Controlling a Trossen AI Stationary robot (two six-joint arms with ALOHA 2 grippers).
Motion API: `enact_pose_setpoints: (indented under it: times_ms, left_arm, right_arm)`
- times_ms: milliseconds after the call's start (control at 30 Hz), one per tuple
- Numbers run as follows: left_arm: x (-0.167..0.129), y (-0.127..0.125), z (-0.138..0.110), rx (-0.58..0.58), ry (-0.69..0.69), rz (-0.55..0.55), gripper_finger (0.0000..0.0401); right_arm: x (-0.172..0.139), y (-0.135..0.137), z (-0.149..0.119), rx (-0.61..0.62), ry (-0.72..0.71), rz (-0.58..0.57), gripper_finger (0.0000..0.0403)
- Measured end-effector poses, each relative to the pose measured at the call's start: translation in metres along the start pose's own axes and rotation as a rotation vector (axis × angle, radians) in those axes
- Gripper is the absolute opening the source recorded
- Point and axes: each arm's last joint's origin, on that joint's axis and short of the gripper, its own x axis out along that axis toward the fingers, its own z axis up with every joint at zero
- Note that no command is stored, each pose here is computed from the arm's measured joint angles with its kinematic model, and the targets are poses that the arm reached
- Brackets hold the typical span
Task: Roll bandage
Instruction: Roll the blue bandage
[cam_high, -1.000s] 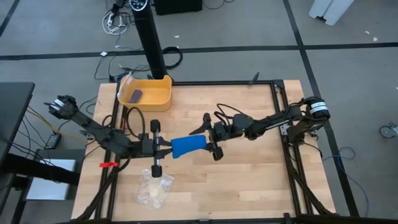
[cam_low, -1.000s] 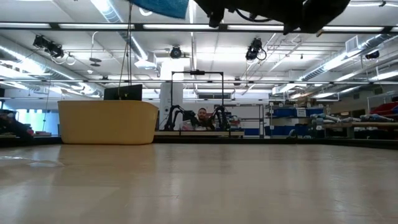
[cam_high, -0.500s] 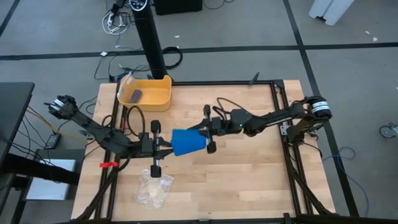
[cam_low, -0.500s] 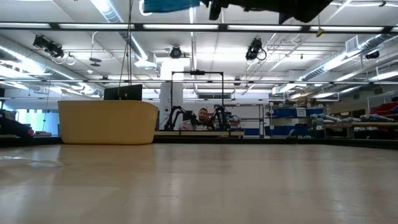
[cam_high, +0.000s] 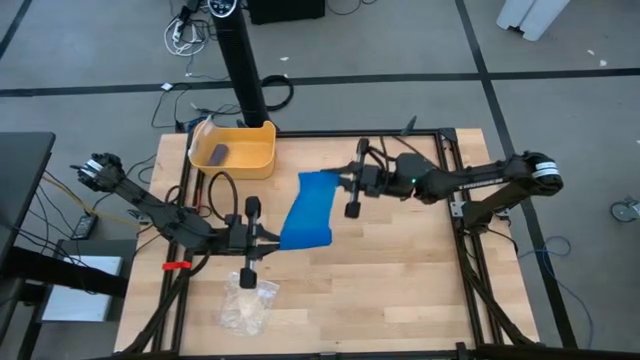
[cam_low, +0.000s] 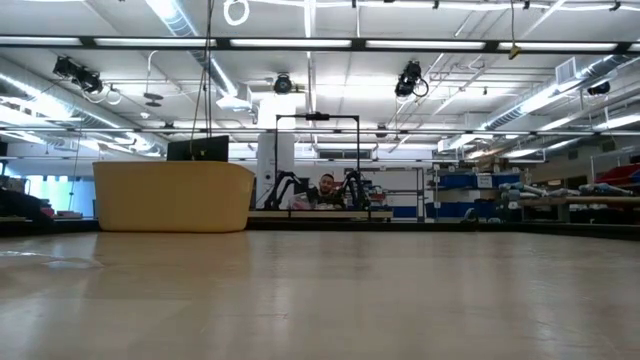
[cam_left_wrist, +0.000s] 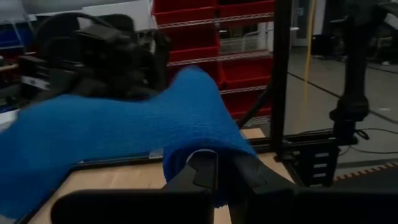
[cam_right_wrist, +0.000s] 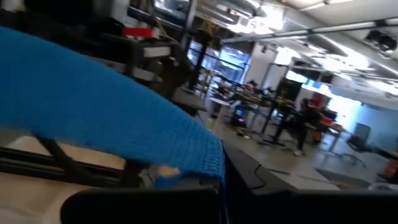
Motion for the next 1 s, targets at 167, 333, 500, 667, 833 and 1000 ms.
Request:
enact_pose_setpoints:
  times_ms: [167, 333, 500, 667, 833, 1000]
  left_arm:
    - [0.0, -0.001, 0.0, 0.0, -0.006, -0.048, 0.0019]
    - [-0.001, -0.003, 0.003, 0.024, -0.038, -0.084, 0.0019]
    - [-0.002, -0.006, 0.007, 0.075, -0.08, -0.099, 0.0019]
    - [-0.006, -0.004, 0.013, 0.172, -0.114, -0.078, 0.0019]
    - [-0.012, 0.003, 0.019, 0.24, -0.125, 0.028, 0.0019]
    - [-0.015, 0.009, 0.02, 0.335, -0.084, 0.159, 0.0019]
  right_arm:
    - [0.0, -0.014, -0.006, 0.012, 0.045, -0.024, 0.0001]
    - [0.007, -0.012, -0.023, 0.028, 0.113, 0.005, 0.0001]
    - [0.01, -0.002, -0.049, 0.08, 0.19, 0.036, 0.0]
    - [0.007, 0.018, -0.085, 0.202, 0.242, 0.106, 0.0]
    - [-0.001, 0.055, -0.117, 0.314, 0.255, 0.185, 0.0]
    - [-0.009, 0.097, -0.124, 0.425, 0.204, 0.273, 0.0]
